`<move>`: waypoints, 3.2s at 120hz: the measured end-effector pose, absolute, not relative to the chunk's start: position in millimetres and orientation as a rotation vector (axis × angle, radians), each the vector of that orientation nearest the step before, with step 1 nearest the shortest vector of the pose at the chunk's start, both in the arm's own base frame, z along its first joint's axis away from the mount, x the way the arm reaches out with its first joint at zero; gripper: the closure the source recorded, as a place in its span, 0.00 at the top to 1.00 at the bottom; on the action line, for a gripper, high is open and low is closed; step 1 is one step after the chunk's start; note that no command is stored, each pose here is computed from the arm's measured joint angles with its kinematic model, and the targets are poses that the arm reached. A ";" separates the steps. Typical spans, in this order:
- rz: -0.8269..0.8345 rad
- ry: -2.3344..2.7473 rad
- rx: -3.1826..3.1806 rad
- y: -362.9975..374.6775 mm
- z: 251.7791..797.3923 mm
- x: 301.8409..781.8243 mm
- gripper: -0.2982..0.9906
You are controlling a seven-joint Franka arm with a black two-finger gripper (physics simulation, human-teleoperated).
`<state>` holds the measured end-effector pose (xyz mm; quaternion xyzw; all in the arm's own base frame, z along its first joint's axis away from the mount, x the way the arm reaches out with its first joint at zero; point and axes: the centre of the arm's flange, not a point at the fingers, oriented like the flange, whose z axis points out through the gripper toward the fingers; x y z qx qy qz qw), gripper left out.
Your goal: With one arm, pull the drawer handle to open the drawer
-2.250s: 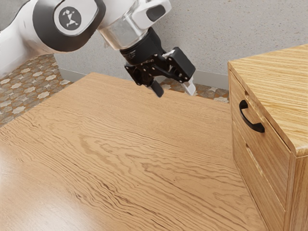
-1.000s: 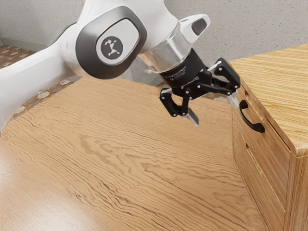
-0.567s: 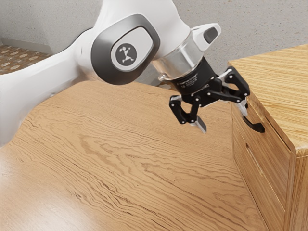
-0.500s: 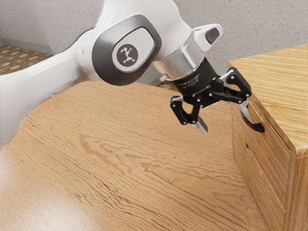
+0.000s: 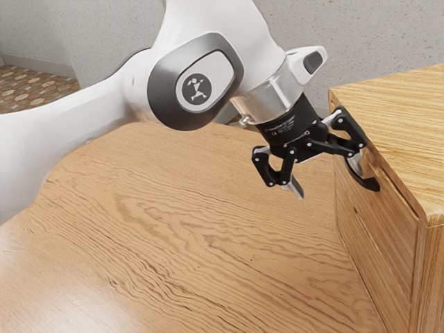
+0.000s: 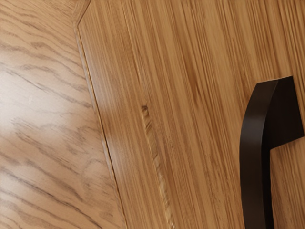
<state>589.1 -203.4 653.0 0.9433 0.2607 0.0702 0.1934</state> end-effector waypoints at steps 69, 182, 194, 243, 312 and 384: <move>0.208 0.754 2.664 -200.3 653.6 577.7 0.77; 0.282 0.823 2.709 -177.5 665.8 533.4 0.77; 0.296 0.830 2.710 -174.0 669.3 527.0 0.77; 0.349 0.840 2.723 -168.4 681.5 495.4 0.77; 0.398 0.841 2.731 -168.0 662.0 509.1 0.77; 0.429 0.897 2.730 -128.3 663.2 489.1 0.77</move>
